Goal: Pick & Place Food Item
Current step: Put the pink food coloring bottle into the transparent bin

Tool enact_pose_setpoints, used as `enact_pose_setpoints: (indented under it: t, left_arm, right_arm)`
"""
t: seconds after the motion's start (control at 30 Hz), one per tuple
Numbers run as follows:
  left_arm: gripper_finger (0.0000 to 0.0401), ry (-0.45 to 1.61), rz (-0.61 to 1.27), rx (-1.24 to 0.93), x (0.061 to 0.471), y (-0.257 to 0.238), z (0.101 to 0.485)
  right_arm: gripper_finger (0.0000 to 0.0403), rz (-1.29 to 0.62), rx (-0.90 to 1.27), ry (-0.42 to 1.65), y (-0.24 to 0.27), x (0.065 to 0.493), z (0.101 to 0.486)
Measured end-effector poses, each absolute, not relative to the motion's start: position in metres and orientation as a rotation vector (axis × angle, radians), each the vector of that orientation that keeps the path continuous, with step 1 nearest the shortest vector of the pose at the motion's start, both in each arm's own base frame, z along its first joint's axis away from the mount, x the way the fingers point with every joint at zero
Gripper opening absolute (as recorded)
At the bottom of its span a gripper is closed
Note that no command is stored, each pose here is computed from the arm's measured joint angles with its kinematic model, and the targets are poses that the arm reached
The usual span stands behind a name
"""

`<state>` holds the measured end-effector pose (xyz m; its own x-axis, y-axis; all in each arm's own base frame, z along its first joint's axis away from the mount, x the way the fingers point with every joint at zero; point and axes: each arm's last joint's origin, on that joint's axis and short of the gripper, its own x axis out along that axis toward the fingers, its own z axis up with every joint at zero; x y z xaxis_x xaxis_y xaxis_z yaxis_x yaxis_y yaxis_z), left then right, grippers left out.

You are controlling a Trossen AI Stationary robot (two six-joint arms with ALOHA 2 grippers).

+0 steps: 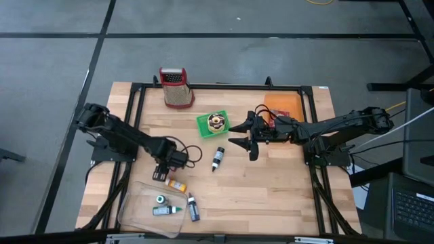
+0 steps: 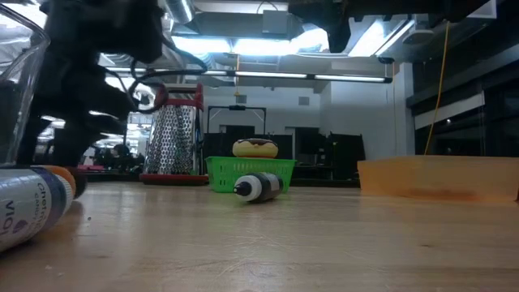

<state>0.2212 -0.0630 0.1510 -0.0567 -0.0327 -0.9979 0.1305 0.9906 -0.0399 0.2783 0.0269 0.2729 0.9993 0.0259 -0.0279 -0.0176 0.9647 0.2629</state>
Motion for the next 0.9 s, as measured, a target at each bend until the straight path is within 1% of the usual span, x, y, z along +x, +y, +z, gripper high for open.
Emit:
enact_pose_setpoints:
  t: [0.27,0.4,0.63,0.9]
  left_arm:
    - [0.0202,1.56,-0.125,0.055,0.232,-0.041,0.151]
    - [0.0194,1.539,-0.107,0.052,0.235,-0.034,0.151]
    - [0.0167,1.545,-0.06,0.029,0.237,-0.025,0.149]
    - [0.0114,1.531,-0.005,-0.032,0.236,-0.025,0.152]
  right_arm:
    - [0.0213,0.022,0.262,0.031,0.027,0.278,0.273]
    - [0.0213,0.022,0.261,0.031,0.027,0.278,0.273]
    - [0.0213,0.022,0.258,0.031,0.027,0.278,0.273]
    - [0.0213,0.022,0.255,0.031,0.027,0.278,0.273]
